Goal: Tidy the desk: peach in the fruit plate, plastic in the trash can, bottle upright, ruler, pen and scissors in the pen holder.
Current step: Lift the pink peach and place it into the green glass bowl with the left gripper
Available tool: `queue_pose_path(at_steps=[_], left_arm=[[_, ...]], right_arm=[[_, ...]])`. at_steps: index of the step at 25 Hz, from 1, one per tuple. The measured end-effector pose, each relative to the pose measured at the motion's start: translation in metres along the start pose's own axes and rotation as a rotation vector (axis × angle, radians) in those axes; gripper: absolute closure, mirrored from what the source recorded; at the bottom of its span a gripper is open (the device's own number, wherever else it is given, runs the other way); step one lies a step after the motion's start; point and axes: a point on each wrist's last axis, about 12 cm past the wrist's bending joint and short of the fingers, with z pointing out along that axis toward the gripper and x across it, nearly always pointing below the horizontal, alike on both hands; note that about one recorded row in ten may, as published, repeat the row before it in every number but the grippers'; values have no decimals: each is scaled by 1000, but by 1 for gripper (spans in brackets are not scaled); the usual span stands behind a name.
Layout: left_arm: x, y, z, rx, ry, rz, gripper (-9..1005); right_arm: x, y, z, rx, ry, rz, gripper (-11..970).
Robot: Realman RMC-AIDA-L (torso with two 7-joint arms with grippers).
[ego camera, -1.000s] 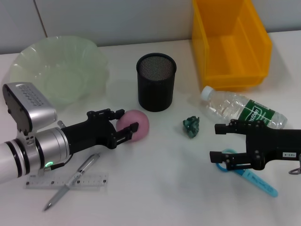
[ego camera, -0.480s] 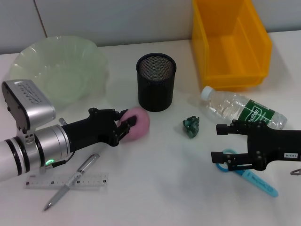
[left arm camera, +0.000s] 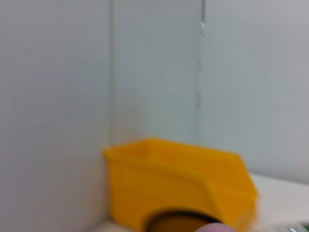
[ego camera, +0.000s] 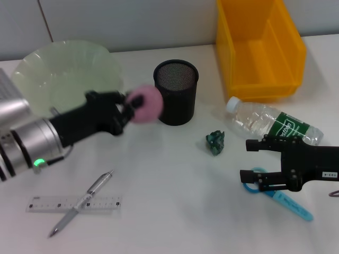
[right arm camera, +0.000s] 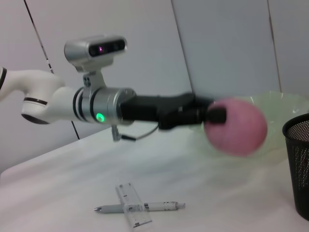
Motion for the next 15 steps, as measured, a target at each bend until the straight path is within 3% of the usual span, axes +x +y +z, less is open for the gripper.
queue_pose_path(at_steps=[3, 4, 7, 8, 10, 15], left_arm=[[-13, 12, -8, -63, -69, 32, 842], [-25, 25, -15, -137, -124, 55, 846], [-25, 25, -15, -137, -124, 55, 859], [-37, 47, -19, -297, -152, 79, 863], [-38, 60, -14, -407, -120, 107, 862], [-37, 66, -9, -455, -91, 83, 836]], right_arm=[[0, 0, 0, 0, 0, 3, 129], [0, 0, 0, 0, 0, 3, 129], [0, 0, 0, 0, 0, 3, 129], [0, 0, 1, -1, 0, 3, 130], [0, 0, 2, -4, 0, 3, 130], [0, 1, 2, -10, -1, 4, 131]])
